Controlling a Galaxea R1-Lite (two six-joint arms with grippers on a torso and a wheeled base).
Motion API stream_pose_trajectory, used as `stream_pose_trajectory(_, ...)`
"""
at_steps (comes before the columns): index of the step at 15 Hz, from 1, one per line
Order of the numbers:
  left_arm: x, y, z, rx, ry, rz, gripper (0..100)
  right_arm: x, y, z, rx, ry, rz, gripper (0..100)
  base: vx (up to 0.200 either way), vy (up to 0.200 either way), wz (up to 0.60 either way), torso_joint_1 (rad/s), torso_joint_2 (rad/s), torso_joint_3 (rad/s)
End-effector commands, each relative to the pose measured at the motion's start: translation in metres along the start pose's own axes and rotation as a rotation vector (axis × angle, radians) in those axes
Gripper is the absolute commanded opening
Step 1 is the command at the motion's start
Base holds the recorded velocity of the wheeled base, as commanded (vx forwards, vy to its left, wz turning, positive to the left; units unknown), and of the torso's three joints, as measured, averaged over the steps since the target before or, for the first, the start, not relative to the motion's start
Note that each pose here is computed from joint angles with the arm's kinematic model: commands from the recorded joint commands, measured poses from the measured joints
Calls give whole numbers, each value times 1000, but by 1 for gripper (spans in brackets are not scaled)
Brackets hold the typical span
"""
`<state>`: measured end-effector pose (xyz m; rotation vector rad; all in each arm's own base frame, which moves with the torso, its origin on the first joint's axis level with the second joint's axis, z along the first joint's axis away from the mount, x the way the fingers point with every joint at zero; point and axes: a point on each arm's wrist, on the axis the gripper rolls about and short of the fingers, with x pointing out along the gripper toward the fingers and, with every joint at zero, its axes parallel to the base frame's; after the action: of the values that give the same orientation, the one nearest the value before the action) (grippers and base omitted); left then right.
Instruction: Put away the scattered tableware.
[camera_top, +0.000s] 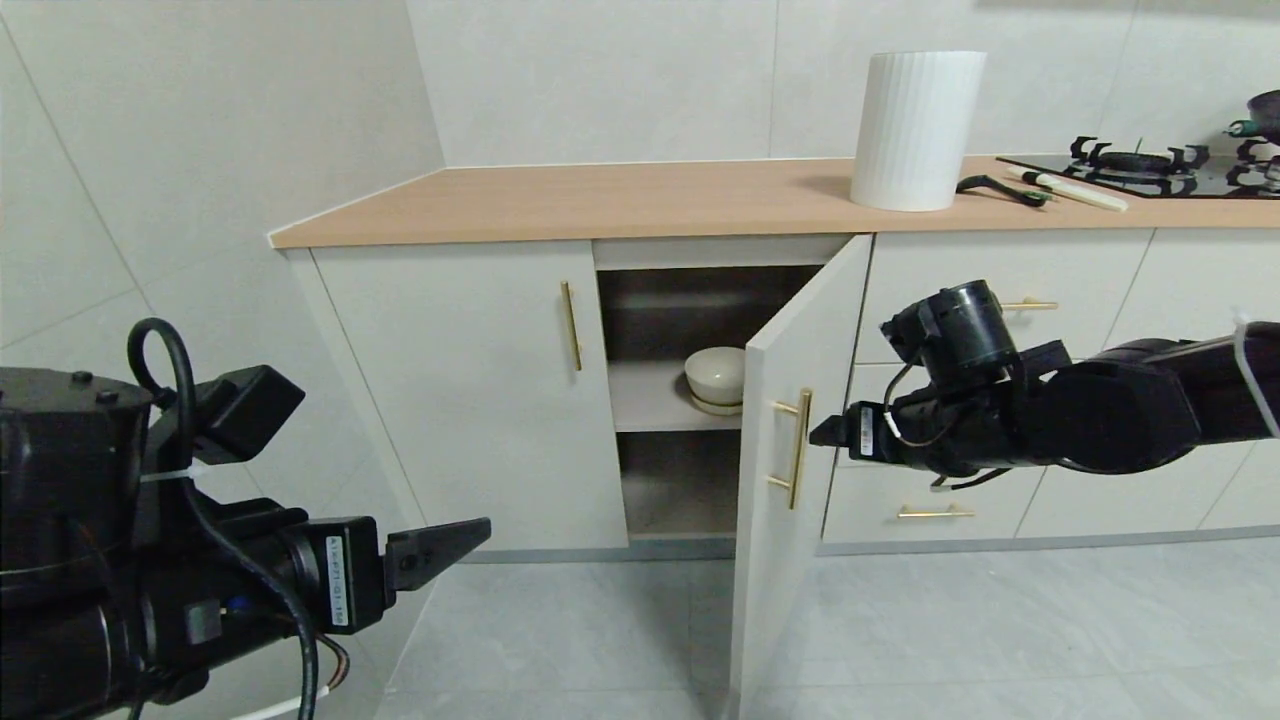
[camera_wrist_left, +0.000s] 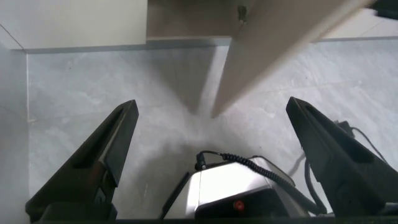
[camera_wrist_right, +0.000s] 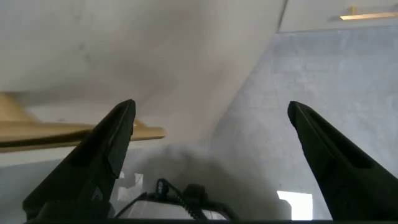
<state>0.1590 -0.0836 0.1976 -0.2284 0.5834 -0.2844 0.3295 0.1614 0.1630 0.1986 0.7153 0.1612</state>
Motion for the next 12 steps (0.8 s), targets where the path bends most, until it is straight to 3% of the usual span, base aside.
stream_pose_trajectory(1,2,1,-3,6,13,4,100,25,7,-5,-16,30,0,100,0,0,0,0,0,0)
stream_pose_trajectory(12,11,1,-6,10,34,16,100,49,10,-4,3,-5,15,100,0,0,0,0,0,0)
